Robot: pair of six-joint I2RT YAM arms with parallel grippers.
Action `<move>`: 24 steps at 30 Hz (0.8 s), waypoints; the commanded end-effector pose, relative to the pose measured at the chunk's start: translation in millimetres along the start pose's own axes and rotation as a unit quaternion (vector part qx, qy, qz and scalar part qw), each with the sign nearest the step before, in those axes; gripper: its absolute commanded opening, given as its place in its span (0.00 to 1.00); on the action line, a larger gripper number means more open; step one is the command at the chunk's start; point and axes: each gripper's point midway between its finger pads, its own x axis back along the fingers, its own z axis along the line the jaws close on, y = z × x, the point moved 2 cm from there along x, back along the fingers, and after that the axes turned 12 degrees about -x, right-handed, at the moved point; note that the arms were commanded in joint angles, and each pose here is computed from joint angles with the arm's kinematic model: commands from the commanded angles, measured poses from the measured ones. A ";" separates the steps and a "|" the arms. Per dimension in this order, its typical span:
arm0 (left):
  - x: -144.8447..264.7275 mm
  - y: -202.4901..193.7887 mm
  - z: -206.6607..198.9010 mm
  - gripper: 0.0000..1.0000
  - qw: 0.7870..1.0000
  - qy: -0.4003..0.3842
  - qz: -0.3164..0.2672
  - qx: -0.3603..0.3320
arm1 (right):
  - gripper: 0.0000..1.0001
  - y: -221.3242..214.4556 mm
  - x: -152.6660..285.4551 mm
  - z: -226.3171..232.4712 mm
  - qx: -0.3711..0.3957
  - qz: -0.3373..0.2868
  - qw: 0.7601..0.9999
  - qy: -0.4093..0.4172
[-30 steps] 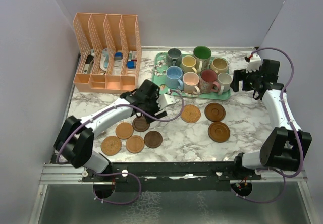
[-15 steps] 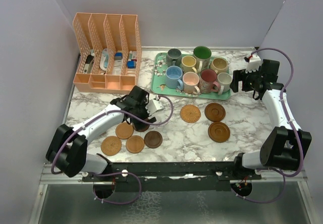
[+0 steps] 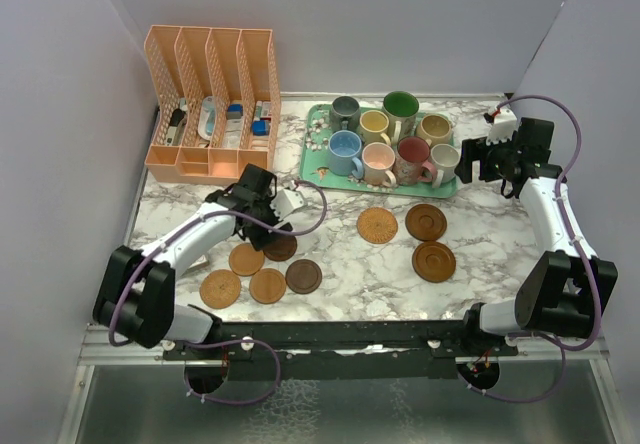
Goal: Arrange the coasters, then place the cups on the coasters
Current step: Move the coaster to the center of the board.
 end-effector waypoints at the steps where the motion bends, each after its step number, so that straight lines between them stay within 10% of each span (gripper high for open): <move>1: 26.5 -36.8 -19.8 0.79 0.998 -0.033 0.035 -0.034 | 0.84 1.3 3.2 6.0 0.006 0.000 1.000 0.018; 24: 31.3 -136.3 -55.2 0.80 0.982 -0.063 0.170 -0.050 | 0.84 0.7 2.9 8.9 0.007 0.004 1.000 0.027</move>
